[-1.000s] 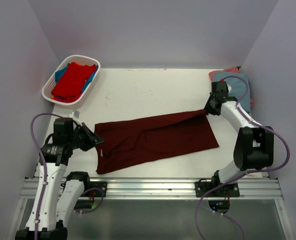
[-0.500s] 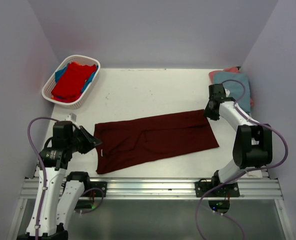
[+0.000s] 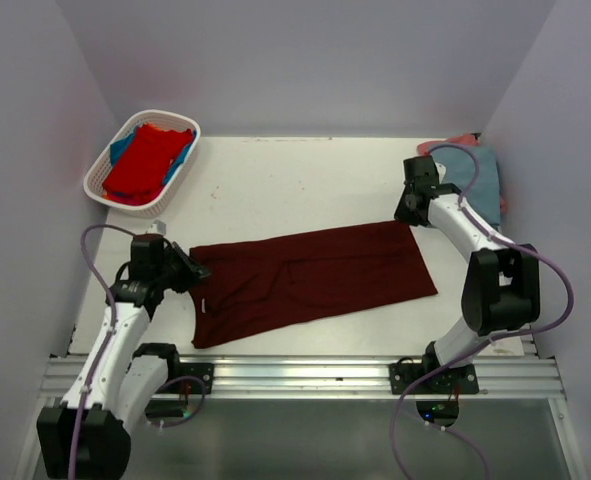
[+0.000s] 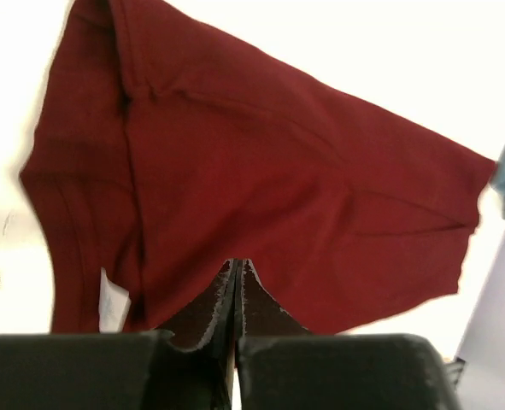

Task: Fold and stack the t-shirts
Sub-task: Fold the other side of the tshirt into a rectangle, then rotate the tshirt 90 degrees

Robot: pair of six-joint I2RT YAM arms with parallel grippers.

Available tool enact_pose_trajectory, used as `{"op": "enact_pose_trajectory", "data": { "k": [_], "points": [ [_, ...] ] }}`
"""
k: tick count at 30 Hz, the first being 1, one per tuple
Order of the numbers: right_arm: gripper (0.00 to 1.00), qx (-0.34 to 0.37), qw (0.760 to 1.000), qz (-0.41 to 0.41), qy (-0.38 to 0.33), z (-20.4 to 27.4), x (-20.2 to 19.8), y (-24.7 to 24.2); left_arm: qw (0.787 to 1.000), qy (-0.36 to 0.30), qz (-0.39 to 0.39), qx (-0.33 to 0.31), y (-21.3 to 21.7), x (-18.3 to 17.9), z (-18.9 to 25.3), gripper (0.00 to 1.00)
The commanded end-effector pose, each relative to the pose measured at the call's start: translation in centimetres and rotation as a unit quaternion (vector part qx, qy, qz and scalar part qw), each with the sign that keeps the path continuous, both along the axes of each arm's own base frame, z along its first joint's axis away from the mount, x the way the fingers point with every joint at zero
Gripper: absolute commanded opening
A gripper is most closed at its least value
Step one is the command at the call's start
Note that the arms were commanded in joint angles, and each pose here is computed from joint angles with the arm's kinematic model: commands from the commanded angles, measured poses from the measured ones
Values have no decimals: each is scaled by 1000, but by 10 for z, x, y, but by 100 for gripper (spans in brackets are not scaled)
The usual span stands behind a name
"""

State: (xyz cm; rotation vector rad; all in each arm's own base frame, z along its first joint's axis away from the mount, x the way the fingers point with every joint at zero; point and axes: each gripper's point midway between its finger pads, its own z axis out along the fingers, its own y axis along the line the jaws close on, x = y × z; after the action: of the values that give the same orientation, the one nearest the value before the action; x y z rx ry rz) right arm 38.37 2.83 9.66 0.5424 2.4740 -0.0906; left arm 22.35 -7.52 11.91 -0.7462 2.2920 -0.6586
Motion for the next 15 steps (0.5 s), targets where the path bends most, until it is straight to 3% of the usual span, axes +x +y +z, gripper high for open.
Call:
{"op": "enact_pose_trajectory", "data": {
  "k": [1,7,15],
  "points": [
    [0,35,999,15,-31,0,22,17,998,-56,-7,1,-5,41,-11,0],
    [0,49,998,26,0,-34,21,26,999,-38,-22,3,-22,58,-39,0],
    [0,57,997,25,36,-73,19,30,1000,6,-25,16,-31,53,-68,0]
  ]
}}
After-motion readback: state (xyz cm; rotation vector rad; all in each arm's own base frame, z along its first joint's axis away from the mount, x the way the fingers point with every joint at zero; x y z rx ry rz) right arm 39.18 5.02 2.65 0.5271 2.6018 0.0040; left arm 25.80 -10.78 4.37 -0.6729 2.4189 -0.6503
